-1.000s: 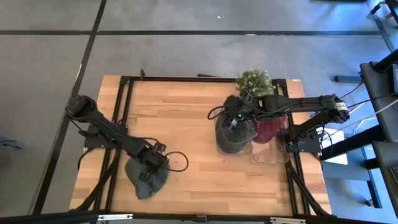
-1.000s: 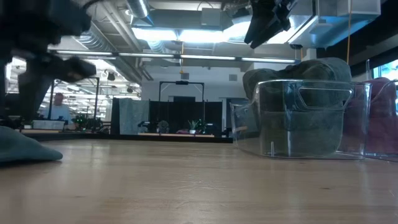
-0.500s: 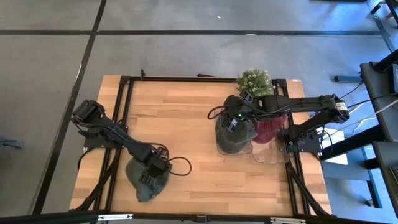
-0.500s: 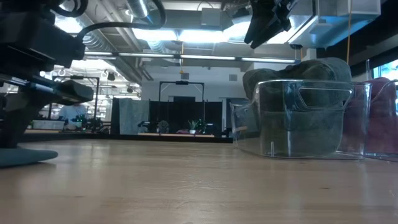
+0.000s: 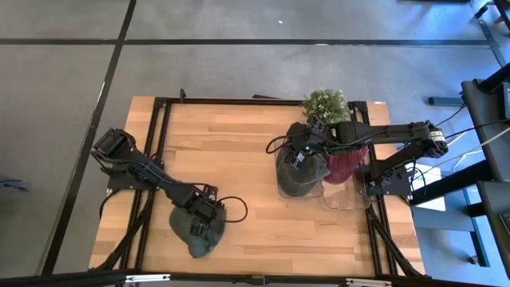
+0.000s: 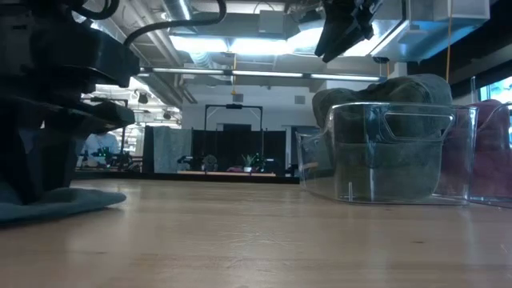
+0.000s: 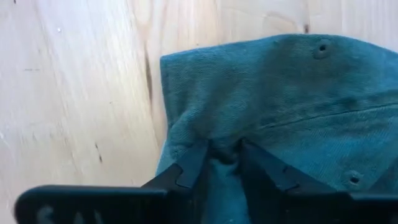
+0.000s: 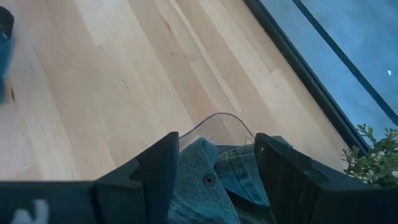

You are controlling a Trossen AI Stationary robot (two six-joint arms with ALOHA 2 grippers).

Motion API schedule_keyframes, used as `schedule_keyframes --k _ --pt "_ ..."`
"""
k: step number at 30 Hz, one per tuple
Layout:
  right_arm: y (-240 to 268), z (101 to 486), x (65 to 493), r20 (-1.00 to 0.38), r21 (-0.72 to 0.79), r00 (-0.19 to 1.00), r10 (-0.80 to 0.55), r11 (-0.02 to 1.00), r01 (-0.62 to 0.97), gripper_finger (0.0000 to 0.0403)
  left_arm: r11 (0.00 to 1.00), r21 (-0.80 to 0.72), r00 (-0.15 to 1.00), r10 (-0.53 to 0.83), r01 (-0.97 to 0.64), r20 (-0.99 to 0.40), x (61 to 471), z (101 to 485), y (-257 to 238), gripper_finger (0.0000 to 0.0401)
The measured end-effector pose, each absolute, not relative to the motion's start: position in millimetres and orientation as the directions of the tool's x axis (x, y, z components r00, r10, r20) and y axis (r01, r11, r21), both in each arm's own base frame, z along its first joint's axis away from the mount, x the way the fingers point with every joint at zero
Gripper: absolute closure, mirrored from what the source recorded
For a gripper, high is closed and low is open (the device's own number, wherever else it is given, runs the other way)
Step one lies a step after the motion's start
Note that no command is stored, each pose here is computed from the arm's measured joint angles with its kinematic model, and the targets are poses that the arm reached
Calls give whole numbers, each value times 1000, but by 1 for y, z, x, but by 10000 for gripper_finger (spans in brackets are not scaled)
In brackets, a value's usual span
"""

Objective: Pick & Place hat
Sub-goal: Put the black cap into the left transparent bin

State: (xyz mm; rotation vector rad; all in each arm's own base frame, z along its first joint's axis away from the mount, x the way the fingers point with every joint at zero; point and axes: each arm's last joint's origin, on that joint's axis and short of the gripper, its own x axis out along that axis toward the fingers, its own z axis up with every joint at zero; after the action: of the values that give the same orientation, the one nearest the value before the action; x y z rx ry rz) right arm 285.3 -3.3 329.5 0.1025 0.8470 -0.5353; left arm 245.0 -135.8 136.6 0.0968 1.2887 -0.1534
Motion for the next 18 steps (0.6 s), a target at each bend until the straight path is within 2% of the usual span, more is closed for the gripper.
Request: schedule_keyframes --k 9,14,18 --pt "-2 329 286 -751 -90 549 -368 880 467 192 999 -22 290 -33 41 -956 246 137 -135 391" --pt "0 329 286 -771 -41 561 -303 901 431 192 993 -70 300 -37 -98 -953 249 140 -128 396" --pt "0 329 286 -771 -33 565 -294 904 426 192 965 -69 362 27 -251 -932 252 152 -112 397"
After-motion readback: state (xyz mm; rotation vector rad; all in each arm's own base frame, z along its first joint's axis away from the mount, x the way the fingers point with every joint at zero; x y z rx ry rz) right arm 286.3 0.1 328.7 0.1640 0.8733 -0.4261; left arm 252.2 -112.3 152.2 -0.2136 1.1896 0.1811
